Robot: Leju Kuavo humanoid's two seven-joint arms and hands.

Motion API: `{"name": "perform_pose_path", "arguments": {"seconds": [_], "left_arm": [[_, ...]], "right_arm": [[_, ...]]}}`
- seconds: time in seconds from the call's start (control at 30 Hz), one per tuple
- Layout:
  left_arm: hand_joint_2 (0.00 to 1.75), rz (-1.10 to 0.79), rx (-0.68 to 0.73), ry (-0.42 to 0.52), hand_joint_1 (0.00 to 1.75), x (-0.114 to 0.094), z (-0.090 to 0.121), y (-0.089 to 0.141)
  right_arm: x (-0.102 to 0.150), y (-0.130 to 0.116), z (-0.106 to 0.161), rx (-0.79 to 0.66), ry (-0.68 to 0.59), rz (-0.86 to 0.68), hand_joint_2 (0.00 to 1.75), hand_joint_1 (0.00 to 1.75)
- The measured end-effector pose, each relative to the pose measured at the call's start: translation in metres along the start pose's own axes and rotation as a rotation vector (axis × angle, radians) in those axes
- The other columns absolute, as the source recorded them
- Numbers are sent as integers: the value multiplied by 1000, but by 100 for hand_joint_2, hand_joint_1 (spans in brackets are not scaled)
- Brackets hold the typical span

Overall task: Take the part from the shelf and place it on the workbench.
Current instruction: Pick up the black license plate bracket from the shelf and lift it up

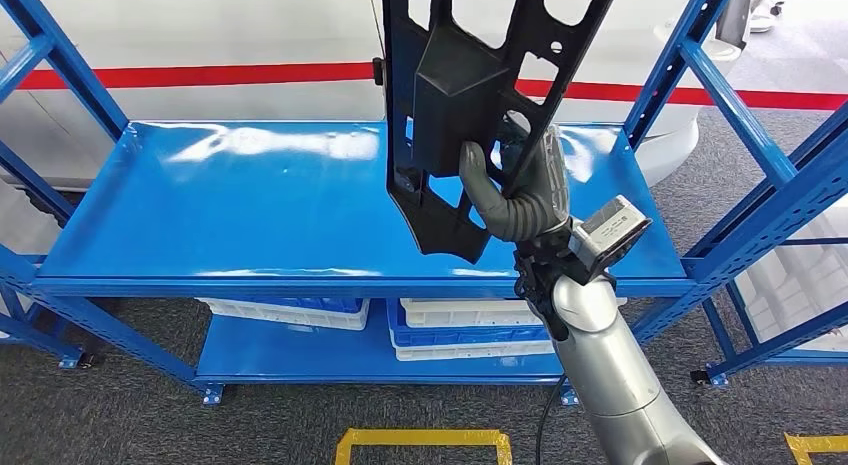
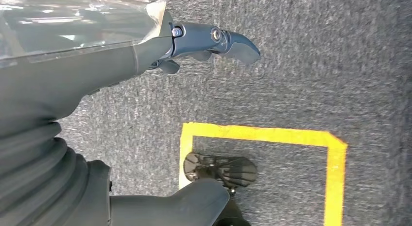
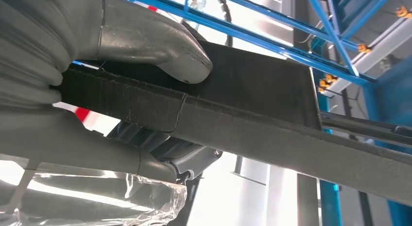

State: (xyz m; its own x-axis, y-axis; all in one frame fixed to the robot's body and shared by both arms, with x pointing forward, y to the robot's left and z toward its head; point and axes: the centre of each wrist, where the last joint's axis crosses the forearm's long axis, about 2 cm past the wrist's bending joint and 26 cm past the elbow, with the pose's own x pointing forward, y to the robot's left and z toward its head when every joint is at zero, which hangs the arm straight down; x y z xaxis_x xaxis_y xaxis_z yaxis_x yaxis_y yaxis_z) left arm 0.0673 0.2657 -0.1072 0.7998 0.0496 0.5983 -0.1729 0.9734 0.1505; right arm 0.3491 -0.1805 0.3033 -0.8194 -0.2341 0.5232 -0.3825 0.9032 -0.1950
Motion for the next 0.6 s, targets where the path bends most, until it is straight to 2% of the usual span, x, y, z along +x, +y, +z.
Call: {"name": "perform_pose_path", "arguments": {"seconds": [0.6], "left_arm": [[175, 16, 12, -4, 0, -1, 0, 2]], "right_arm": [[0, 4, 2, 10, -3, 12, 175, 175]]}}
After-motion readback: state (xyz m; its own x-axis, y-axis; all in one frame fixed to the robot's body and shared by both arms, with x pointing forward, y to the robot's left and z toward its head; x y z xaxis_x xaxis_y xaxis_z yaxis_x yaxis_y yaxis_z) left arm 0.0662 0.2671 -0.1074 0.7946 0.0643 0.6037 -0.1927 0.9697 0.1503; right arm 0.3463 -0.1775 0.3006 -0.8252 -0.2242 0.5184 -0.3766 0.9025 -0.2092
